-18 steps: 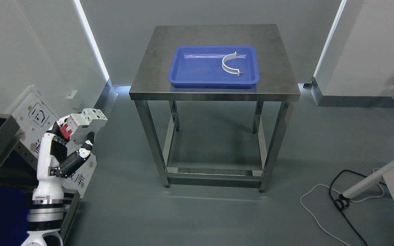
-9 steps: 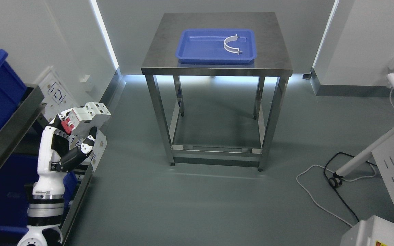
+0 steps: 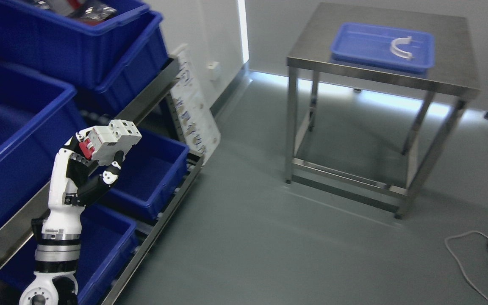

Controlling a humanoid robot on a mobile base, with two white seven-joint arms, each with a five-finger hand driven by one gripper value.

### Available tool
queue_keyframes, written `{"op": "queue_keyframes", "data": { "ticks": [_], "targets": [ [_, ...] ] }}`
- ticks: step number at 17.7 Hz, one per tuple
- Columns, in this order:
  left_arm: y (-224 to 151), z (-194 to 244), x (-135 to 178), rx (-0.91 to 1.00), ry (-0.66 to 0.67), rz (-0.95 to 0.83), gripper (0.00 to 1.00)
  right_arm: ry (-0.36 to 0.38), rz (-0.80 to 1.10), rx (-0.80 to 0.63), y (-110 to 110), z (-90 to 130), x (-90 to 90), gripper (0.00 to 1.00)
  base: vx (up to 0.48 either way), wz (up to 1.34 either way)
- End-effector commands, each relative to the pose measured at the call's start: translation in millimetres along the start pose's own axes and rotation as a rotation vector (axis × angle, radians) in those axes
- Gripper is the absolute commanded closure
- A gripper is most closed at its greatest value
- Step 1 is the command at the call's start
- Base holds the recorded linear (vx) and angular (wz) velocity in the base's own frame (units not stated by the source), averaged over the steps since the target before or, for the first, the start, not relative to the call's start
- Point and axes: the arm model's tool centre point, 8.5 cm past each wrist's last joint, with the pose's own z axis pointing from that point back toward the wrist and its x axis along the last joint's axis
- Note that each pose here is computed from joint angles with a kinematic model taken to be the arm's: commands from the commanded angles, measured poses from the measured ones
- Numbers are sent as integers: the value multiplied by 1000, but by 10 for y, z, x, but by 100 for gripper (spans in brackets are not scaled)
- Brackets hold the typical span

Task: Place circuit breaker on shelf
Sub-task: 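Hold the breaker raised in the left hand while turning toward the bin shelf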

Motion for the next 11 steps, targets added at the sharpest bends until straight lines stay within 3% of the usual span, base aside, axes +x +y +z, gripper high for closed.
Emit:
{"op": "queue_keyframes", "data": {
  "ticks": [1, 6, 11],
  "targets": [
    [1, -392, 202, -21, -54, 6, 91, 236, 57, -11, -100, 19, -250, 0, -187, 825],
    [-38, -1063, 521, -45, -33, 68, 91, 236, 57, -11, -100, 19, -250, 0, -148, 1140],
    [-156, -1218, 175, -231, 138, -164, 90, 237, 57, -11, -100, 20, -255, 0, -48, 1345]
  ]
}}
